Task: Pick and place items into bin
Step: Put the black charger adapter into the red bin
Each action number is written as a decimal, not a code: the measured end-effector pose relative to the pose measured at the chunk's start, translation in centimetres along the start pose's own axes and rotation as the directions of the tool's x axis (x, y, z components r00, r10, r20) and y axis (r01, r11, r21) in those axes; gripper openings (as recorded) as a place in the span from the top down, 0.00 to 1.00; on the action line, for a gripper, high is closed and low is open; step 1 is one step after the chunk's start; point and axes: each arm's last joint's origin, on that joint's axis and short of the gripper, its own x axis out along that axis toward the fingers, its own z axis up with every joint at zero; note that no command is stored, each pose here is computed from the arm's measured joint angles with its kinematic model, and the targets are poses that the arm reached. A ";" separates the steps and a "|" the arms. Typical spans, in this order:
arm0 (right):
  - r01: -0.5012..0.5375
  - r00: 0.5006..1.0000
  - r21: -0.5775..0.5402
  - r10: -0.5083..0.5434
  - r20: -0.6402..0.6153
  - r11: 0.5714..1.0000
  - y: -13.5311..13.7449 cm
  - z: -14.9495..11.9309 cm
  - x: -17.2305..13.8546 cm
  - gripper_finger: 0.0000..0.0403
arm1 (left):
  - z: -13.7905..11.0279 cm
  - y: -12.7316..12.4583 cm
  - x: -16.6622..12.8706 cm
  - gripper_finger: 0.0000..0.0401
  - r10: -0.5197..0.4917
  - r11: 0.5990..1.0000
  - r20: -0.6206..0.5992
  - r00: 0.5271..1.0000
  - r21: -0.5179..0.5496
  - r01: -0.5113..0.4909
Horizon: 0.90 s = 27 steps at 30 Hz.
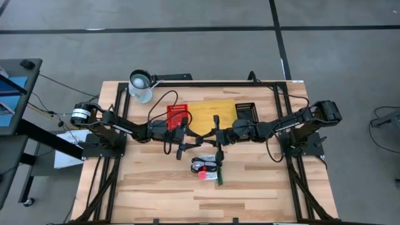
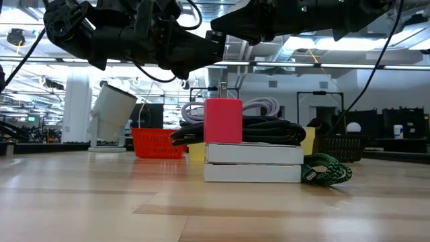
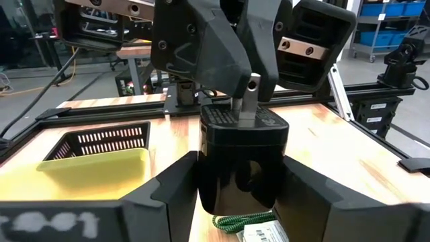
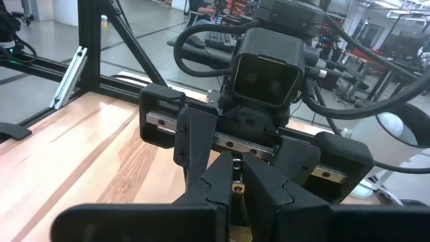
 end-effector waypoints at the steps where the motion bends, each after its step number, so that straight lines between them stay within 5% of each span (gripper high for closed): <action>1: 0.000 1.000 -0.001 0.000 0.000 1.000 0.0 0.0 0.0 0.95 | 0.0 0.0 0.0 0.60 0.000 1.000 0.000 1.000 0.000 0.000; 27: -0.008 1.000 -0.011 0.008 0.018 1.000 0.1 0.2 0.0 0.83 | -0.1 0.0 0.0 0.64 -0.002 1.000 -0.011 1.000 0.003 0.002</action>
